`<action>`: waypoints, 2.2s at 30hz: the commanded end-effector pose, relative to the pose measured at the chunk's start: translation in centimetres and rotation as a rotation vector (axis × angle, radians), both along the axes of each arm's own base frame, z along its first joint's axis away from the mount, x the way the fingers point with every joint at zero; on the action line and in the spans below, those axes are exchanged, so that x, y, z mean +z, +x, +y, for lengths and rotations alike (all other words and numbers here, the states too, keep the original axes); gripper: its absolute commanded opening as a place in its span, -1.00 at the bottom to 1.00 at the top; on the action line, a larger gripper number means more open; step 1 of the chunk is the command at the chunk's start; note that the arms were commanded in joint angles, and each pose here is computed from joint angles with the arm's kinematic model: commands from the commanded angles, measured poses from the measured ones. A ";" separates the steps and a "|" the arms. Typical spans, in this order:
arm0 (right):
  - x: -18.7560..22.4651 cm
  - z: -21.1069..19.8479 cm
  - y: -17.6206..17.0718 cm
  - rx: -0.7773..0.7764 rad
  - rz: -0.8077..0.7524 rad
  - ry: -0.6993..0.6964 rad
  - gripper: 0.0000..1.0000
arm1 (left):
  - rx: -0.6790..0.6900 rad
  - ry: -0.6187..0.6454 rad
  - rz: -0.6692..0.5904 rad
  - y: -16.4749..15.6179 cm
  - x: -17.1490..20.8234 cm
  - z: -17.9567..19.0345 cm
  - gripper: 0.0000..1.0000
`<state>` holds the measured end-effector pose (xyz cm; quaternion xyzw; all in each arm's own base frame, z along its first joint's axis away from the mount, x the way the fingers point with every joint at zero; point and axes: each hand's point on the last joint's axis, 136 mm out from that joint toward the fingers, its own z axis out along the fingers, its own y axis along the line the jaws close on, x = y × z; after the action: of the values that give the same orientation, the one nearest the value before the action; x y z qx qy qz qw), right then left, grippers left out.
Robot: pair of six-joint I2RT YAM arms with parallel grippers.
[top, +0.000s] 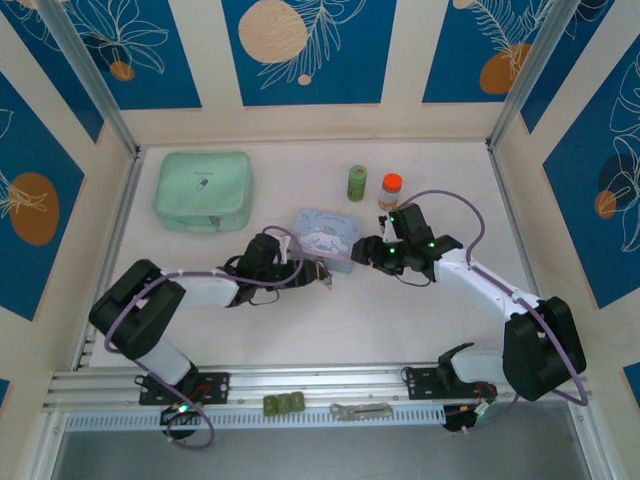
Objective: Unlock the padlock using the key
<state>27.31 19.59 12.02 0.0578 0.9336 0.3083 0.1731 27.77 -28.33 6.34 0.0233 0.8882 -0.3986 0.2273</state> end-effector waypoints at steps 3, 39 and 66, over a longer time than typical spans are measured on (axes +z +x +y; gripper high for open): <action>1.5 0.9 -0.1 0.048 -0.060 -0.053 0.11 | 0.103 -0.042 -0.069 1.9 2.8 2.3 0.24; 0.1 2.1 -2.0 0.049 -0.072 -0.040 0.07 | 0.127 -0.211 -0.058 0.8 -2.6 -5.7 -0.10; -2.3 1.0 -2.5 -0.015 0.018 0.103 0.06 | 0.128 -0.242 -0.012 -0.1 -2.0 -6.7 -1.00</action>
<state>25.13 19.74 9.32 0.0732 0.9306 0.3137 0.1738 28.96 -34.83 4.72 -0.0612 0.8209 -0.4819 0.3001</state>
